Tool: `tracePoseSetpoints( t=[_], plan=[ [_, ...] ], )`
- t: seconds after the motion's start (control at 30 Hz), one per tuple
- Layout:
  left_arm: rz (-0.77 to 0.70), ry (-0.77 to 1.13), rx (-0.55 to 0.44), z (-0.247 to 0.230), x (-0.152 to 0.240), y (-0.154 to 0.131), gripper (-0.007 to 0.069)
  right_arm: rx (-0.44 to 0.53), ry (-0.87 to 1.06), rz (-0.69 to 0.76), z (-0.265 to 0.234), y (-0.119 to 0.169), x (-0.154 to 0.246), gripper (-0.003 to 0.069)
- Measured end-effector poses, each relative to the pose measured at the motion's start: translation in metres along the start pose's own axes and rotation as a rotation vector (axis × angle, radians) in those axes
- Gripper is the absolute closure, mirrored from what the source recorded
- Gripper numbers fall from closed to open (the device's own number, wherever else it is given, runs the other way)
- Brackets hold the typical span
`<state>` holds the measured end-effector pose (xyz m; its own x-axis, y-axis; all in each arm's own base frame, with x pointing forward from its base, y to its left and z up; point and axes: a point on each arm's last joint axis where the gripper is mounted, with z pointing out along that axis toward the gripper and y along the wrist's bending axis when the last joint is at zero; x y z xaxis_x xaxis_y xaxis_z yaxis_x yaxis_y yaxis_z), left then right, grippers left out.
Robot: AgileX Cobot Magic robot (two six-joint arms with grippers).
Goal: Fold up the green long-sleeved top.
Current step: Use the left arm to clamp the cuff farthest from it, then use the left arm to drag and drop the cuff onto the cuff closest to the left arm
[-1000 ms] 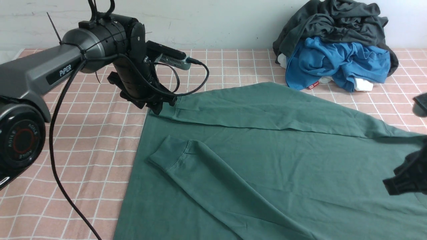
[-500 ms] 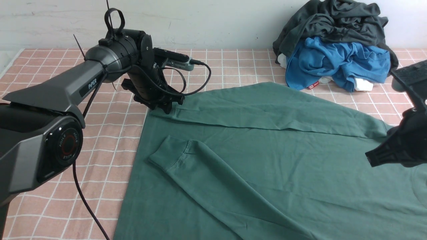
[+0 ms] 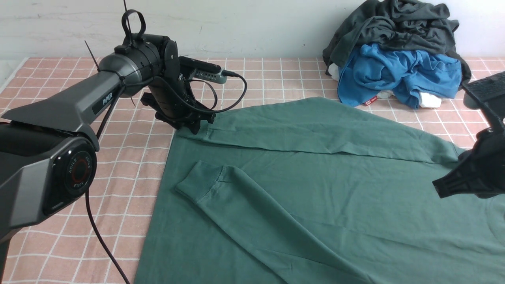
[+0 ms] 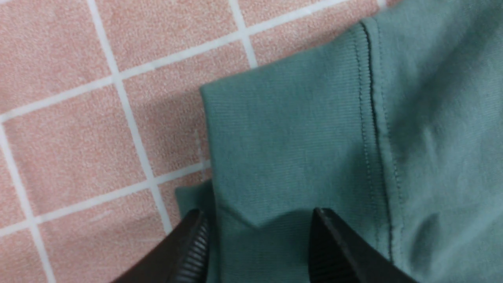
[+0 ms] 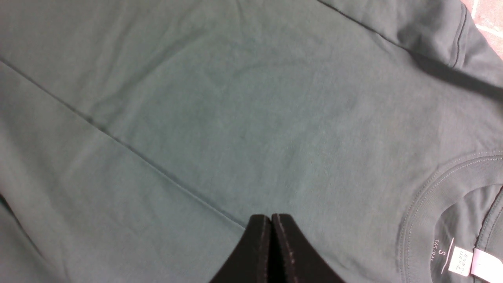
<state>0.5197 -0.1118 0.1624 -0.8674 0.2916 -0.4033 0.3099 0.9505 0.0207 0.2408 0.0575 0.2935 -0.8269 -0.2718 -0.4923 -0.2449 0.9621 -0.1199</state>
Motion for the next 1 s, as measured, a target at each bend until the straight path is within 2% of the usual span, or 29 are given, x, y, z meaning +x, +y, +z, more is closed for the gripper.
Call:
tracePoseSetpoints(
  t=[0.2,0.3,0.33,0.37,0.4,0.43,0.5,0.73,1.0],
  plan=[
    [-0.014,0.003,0.027,0.0,0.0,-0.002,0.0312,0.0,-0.002,0.0,0.0,0.0,0.0,0.0673],
    [-0.015,0.021,0.036,0.0,0.002,-0.003,0.0412,0.0,-0.005,0.0,0.0,0.0,0.0,0.0673],
    [-0.015,0.021,0.036,0.0,0.002,-0.003,0.0412,0.0,-0.005,0.0,0.0,0.0,0.0,0.0673],
    [-0.015,0.026,0.036,0.0,0.002,-0.003,0.048,0.0,-0.006,0.0,0.0,0.0,-0.001,0.0673],
    [-0.015,0.028,0.036,0.0,0.002,-0.003,0.0488,0.0,-0.006,0.0,0.0,0.0,-0.001,0.0673],
    [-0.014,0.037,0.038,0.0,0.003,-0.003,0.0552,0.0,-0.006,0.0,0.0,0.0,-0.001,0.0673],
    [-0.013,0.041,0.039,-0.001,0.003,-0.004,0.0601,0.0,-0.006,0.0,0.0,0.0,-0.001,0.0673],
    [-0.003,0.058,0.063,-0.023,0.001,-0.011,0.0618,0.015,-0.008,-0.028,0.0,-0.001,-0.001,0.0673],
    [0.014,-0.037,0.199,-0.139,-0.01,-0.048,0.0618,0.024,-0.029,-0.034,-0.011,-0.004,-0.005,0.0673]
  ],
)
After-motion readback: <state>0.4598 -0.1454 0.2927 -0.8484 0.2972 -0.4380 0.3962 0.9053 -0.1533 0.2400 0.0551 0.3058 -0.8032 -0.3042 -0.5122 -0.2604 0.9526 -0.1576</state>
